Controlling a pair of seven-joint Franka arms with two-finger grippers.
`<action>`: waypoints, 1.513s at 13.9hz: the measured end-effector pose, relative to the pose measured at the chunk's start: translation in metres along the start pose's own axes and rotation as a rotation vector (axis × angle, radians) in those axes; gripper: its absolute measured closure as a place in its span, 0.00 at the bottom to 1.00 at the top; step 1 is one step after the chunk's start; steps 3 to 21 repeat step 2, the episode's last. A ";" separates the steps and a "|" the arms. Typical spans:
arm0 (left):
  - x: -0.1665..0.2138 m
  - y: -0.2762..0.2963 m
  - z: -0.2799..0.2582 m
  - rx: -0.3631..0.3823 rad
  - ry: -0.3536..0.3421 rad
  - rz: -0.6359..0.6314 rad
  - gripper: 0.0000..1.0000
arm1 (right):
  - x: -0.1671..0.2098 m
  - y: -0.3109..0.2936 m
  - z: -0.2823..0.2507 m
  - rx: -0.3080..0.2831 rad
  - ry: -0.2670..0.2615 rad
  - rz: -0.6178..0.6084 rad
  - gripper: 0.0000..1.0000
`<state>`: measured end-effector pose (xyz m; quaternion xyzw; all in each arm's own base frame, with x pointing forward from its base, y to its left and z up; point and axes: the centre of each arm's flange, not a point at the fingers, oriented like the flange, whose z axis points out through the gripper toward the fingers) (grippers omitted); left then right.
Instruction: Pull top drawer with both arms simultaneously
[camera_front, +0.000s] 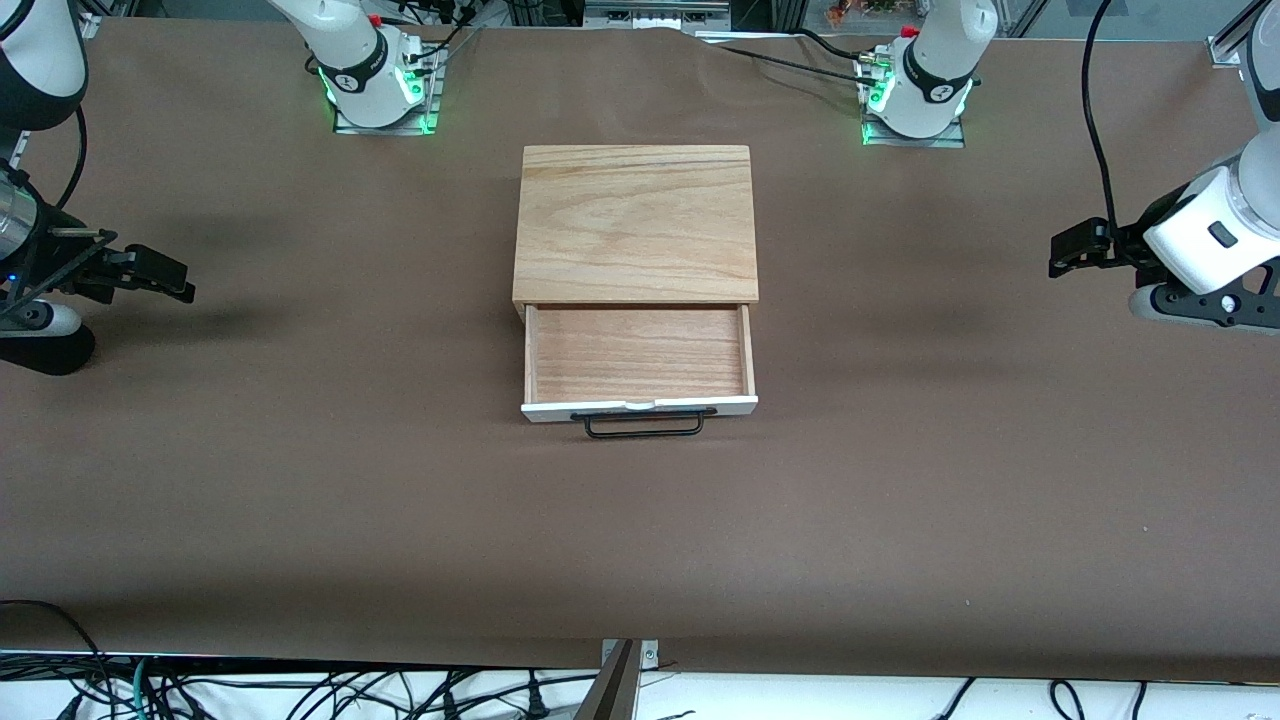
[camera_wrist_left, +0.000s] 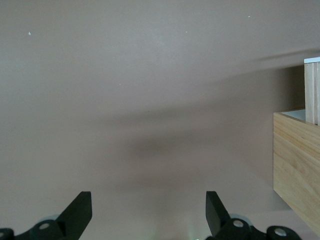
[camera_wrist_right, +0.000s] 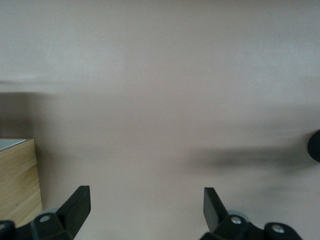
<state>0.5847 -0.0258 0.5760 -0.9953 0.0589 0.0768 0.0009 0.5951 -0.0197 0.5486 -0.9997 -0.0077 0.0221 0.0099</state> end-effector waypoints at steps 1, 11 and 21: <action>0.000 0.000 0.000 0.000 0.000 0.000 0.00 | 0.000 -0.001 0.000 0.000 0.000 -0.001 0.00; 0.000 -0.001 0.001 0.000 0.000 -0.001 0.00 | 0.000 -0.001 0.000 0.000 0.001 -0.002 0.00; 0.000 -0.001 0.001 0.000 0.000 -0.001 0.00 | 0.000 -0.001 0.000 0.000 0.001 -0.002 0.00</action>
